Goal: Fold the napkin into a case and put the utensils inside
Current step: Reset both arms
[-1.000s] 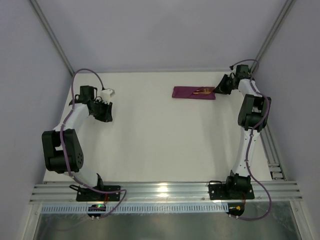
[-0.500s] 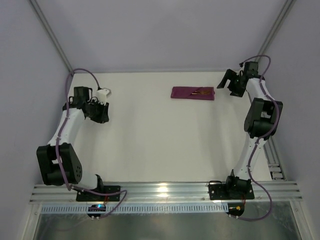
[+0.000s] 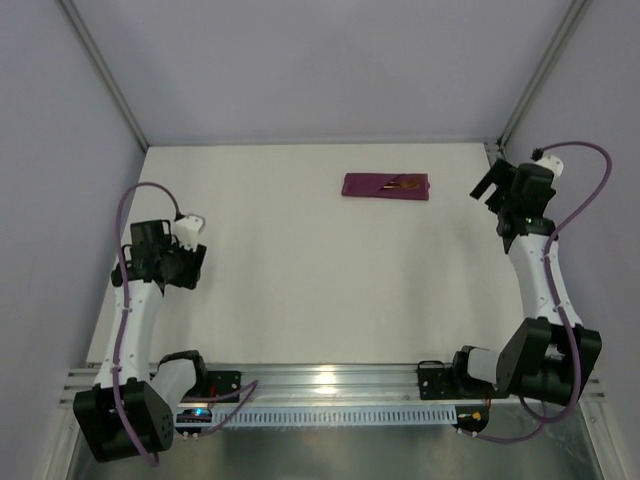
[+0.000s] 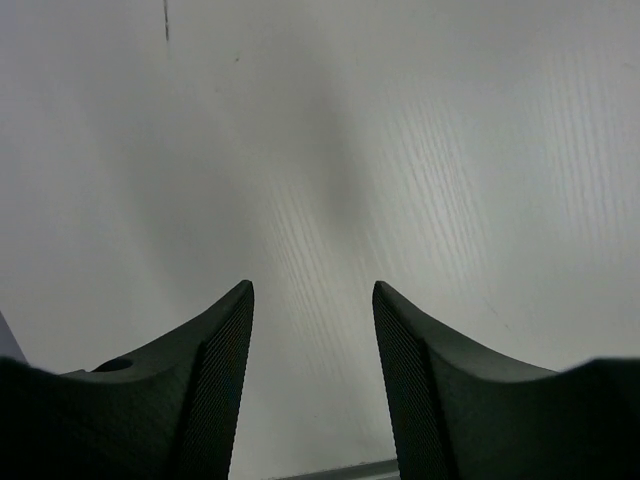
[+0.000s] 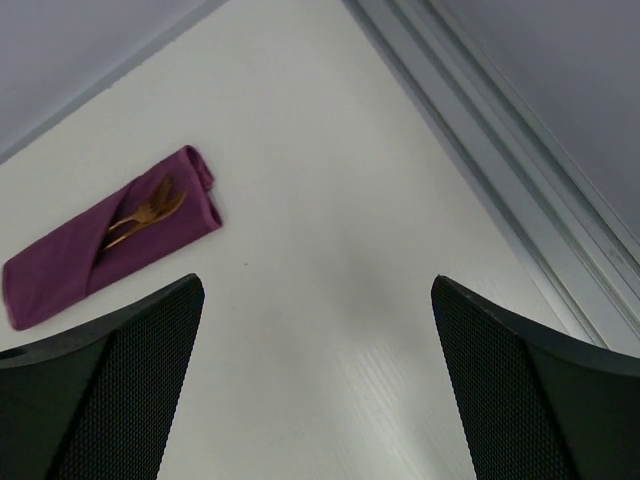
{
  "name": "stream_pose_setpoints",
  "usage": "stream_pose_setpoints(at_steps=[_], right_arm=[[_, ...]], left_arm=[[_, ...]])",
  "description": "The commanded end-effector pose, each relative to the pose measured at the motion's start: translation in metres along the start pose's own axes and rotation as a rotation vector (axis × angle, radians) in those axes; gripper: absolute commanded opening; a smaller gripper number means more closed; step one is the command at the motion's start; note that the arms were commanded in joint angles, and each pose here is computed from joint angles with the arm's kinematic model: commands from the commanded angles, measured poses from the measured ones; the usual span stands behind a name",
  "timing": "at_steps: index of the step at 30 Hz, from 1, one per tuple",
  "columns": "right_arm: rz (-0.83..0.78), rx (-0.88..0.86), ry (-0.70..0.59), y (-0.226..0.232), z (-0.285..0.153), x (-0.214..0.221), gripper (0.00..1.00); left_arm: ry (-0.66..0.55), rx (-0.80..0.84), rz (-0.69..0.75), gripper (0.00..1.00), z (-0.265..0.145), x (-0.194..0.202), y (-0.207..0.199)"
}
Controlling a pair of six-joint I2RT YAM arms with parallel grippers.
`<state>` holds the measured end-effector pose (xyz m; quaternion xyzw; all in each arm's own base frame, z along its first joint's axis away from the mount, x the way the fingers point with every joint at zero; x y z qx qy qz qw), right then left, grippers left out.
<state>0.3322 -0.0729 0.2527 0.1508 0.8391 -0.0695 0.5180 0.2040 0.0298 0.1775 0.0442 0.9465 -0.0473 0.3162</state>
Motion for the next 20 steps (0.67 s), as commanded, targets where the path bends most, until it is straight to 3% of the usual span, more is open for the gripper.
stream_pose_setpoints(at_steps=[1,9,20], right_arm=[[0.047,0.239,0.011,-0.027,-0.003,0.041,0.99],[0.088,0.193,0.064,-0.028,-0.033,0.121,0.99],[0.061,0.063,0.021,-0.018,-0.04,0.144,0.99]], left_arm=[[0.005,-0.093,-0.005,0.54,0.0,0.019,0.009],[0.061,-0.14,-0.035,0.59,0.019,0.043,0.014],[0.008,-0.149,-0.033,0.6,0.02,0.052,0.012]])
Point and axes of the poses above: each gripper's point midway between its finger pads, its own z axis out along the fingers, its own y axis along the line the jaws close on, x = y × z, the point moved 7 cm from there along -z, back along the fingers, and after that the axes turned 15 degrees about -z, right-handed, at the moved point
